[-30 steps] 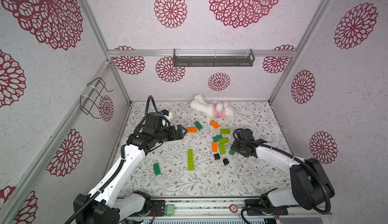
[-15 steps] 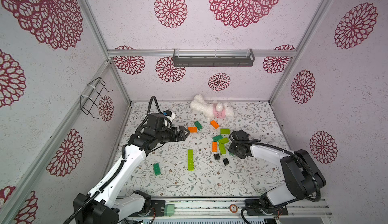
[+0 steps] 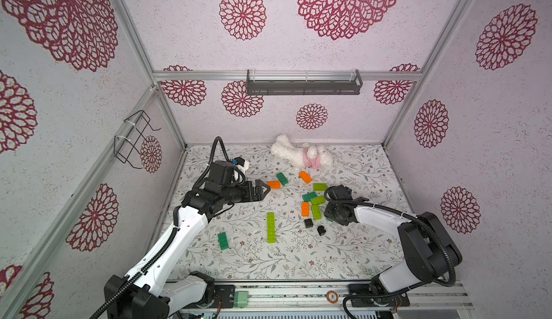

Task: Assemble a small pinwheel with lego
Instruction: Pick up the lego brick from the center of the board, then assemble the lego brick with the lego brick.

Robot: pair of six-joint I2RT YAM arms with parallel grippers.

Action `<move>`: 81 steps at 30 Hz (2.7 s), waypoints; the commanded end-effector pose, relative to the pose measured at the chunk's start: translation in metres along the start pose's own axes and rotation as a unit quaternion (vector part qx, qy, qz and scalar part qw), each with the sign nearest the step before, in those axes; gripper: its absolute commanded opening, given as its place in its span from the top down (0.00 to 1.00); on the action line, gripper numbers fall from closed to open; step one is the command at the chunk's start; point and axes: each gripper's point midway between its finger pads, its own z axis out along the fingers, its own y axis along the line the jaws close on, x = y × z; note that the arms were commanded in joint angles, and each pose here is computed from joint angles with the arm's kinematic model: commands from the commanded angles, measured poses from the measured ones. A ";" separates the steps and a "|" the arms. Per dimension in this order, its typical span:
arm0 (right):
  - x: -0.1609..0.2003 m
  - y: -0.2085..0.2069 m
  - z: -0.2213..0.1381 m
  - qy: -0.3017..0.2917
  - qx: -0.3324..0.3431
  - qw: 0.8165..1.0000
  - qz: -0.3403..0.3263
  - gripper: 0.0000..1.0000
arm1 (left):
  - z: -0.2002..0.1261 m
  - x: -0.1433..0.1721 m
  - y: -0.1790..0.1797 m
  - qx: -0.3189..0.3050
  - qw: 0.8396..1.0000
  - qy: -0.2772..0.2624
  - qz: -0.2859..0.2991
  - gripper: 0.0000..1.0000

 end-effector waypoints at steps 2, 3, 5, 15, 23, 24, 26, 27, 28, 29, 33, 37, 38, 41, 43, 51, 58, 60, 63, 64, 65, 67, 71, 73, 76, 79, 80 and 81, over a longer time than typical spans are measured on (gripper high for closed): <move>-0.006 -0.001 -0.003 -0.012 0.010 1.000 -0.025 0.57 | -0.007 -0.005 -0.008 0.009 1.000 -0.015 0.022 0.03; -0.006 -0.001 -0.003 -0.014 0.009 1.000 -0.026 0.57 | -0.007 -0.005 -0.008 0.009 1.000 -0.015 0.022 0.03; -0.006 -0.003 -0.003 -0.017 0.012 0.999 -0.028 0.59 | -0.006 -0.005 -0.007 0.009 1.000 -0.013 0.022 0.03; -0.020 -0.003 -0.018 -0.048 0.014 0.996 -0.079 0.75 | -0.012 -0.008 -0.007 -0.001 0.999 -0.024 0.027 0.03; -0.032 0.014 -0.062 -0.074 -0.005 0.990 -0.122 0.78 | -0.032 -0.006 -0.016 -0.022 0.997 -0.051 0.048 0.03; -0.032 0.021 -0.070 -0.075 -0.015 0.988 -0.133 0.78 | -0.036 -0.003 -0.014 -0.023 0.997 -0.052 0.044 0.03; -0.030 0.036 -0.085 -0.083 -0.026 0.984 -0.156 0.79 | -0.038 0.006 -0.006 -0.032 0.997 -0.060 0.027 0.03; -0.027 0.047 -0.094 -0.089 -0.038 0.981 -0.168 0.79 | -0.040 0.011 0.000 -0.038 0.997 -0.064 0.015 0.03; -0.024 0.057 -0.100 -0.090 -0.049 0.979 -0.173 0.79 | -0.042 0.016 0.006 -0.046 0.997 -0.069 0.002 0.03; -0.018 0.065 -0.104 -0.084 -0.063 0.979 -0.175 0.79 | -0.044 0.020 0.012 -0.054 0.996 -0.071 -0.009 0.03; 0.014 0.105 -0.116 -0.056 -0.124 0.973 -0.185 0.79 | -0.054 0.043 0.040 -0.093 0.992 -0.062 -0.065 0.03; 0.051 0.142 -0.113 -0.010 -0.174 0.967 -0.186 0.79 | -0.056 0.061 0.066 -0.107 0.985 -0.039 -0.133 0.03; 0.058 0.148 -0.112 -0.008 -0.179 0.965 -0.191 0.79 | -0.056 0.062 0.071 -0.104 0.983 -0.037 -0.146 0.03; 0.078 0.168 -0.105 -0.003 -0.185 0.961 -0.206 0.80 | -0.058 0.062 0.082 -0.083 0.978 -0.043 -0.187 0.03; 0.095 0.179 -0.097 0.013 -0.188 0.958 -0.214 0.79 | -0.063 0.059 0.088 -0.079 0.976 -0.053 -0.197 0.03; 0.137 0.210 -0.084 0.039 -0.192 0.950 -0.242 0.79 | -0.076 0.042 0.082 -0.072 0.982 -0.072 -0.157 0.03; 0.148 0.215 -0.076 0.046 -0.176 0.951 -0.250 0.80 | -0.077 0.038 0.084 -0.071 0.984 -0.087 -0.137 0.03; 0.148 0.215 -0.074 0.047 -0.169 0.952 -0.251 0.80 | -0.078 0.038 0.084 -0.073 0.984 -0.089 -0.134 0.03; 0.149 0.215 -0.071 0.048 -0.163 0.953 -0.252 0.80 | -0.080 0.037 0.083 -0.073 0.984 -0.094 -0.132 0.03; 0.148 0.216 -0.071 0.048 -0.161 0.953 -0.252 0.80 | -0.080 0.037 0.082 -0.070 0.984 -0.095 -0.131 0.03; 0.148 0.215 -0.070 0.048 -0.158 0.954 -0.252 0.80 | -0.080 0.037 0.082 -0.070 0.984 -0.096 -0.130 0.03; 0.148 0.214 -0.068 0.048 -0.151 0.955 -0.250 0.80 | -0.081 0.037 0.082 -0.072 0.984 -0.097 -0.131 0.03; 0.150 0.210 -0.064 0.052 -0.141 0.958 -0.245 0.80 | -0.081 0.037 0.083 -0.073 0.984 -0.098 -0.132 0.03; 0.151 0.209 -0.064 0.051 -0.138 0.959 -0.244 0.80 | -0.080 0.037 0.082 -0.072 0.984 -0.097 -0.132 0.03; 0.151 0.209 -0.062 0.051 -0.134 0.959 -0.244 0.80 | -0.081 0.037 0.083 -0.072 0.984 -0.099 -0.132 0.03; 0.153 0.209 -0.060 0.052 -0.133 0.960 -0.242 0.80 | -0.081 0.036 0.082 -0.071 0.984 -0.100 -0.131 0.03; 0.153 0.209 -0.060 0.052 -0.131 0.960 -0.241 0.80 | -0.081 0.036 0.082 -0.071 0.984 -0.101 -0.131 0.03; 0.154 0.209 -0.059 0.052 -0.129 0.960 -0.241 0.80 | -0.081 0.036 0.082 -0.071 0.984 -0.100 -0.131 0.03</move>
